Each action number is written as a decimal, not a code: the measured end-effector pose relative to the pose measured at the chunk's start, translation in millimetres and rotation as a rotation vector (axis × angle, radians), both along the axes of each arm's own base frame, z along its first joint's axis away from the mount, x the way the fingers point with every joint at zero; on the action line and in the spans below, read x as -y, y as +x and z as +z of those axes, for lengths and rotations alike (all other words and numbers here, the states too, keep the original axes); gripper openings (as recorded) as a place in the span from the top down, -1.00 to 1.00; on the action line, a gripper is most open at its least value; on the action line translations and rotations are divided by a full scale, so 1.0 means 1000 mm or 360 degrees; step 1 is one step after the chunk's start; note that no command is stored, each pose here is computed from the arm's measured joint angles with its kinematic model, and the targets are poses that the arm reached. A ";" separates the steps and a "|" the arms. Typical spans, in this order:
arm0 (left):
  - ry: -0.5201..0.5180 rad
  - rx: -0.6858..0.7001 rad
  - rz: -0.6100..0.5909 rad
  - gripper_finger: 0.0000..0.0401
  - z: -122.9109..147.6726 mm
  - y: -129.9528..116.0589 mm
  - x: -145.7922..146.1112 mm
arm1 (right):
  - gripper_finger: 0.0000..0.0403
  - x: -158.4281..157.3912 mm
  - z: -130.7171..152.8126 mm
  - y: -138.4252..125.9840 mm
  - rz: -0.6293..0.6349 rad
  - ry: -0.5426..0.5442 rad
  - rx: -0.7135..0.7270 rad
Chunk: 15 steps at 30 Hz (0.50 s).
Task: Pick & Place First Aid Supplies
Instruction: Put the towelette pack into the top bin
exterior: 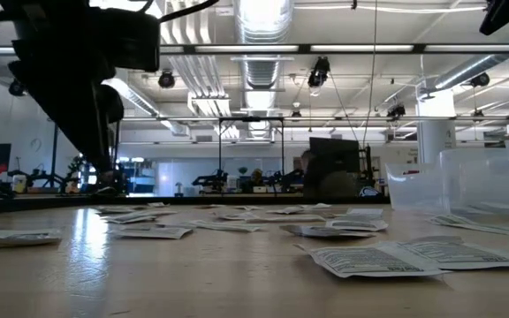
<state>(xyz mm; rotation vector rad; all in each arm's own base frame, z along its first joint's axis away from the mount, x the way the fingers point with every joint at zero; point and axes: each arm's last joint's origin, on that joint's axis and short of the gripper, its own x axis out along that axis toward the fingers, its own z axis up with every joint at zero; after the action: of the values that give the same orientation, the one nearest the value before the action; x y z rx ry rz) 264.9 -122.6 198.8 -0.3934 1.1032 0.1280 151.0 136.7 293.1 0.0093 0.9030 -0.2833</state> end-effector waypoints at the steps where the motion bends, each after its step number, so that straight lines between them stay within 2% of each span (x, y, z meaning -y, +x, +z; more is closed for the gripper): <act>1: -0.0030 -0.0010 0.0015 0.31 0.000 -0.001 0.002 | 0.56 0.000 0.000 0.000 -0.0001 0.0001 0.0000; 4: -0.0114 -0.0040 0.0131 0.31 -0.001 -0.002 0.003 | 0.58 0.000 0.000 0.000 -0.0004 0.0003 0.0001; 9: -0.0305 -0.0132 0.0499 0.31 -0.007 -0.006 0.002 | 0.61 0.000 0.000 0.000 -0.0005 0.0003 0.0002; 15: -0.0388 -0.0215 0.0641 0.31 -0.015 -0.011 0.001 | 0.64 0.000 0.000 0.000 -0.0005 0.0006 0.0004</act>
<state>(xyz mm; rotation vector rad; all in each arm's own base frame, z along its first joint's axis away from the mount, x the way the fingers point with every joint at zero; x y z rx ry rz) 254.2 -123.5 183.8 -0.8346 1.1654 0.3819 151.3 136.9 293.0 0.0146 0.9010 -0.2843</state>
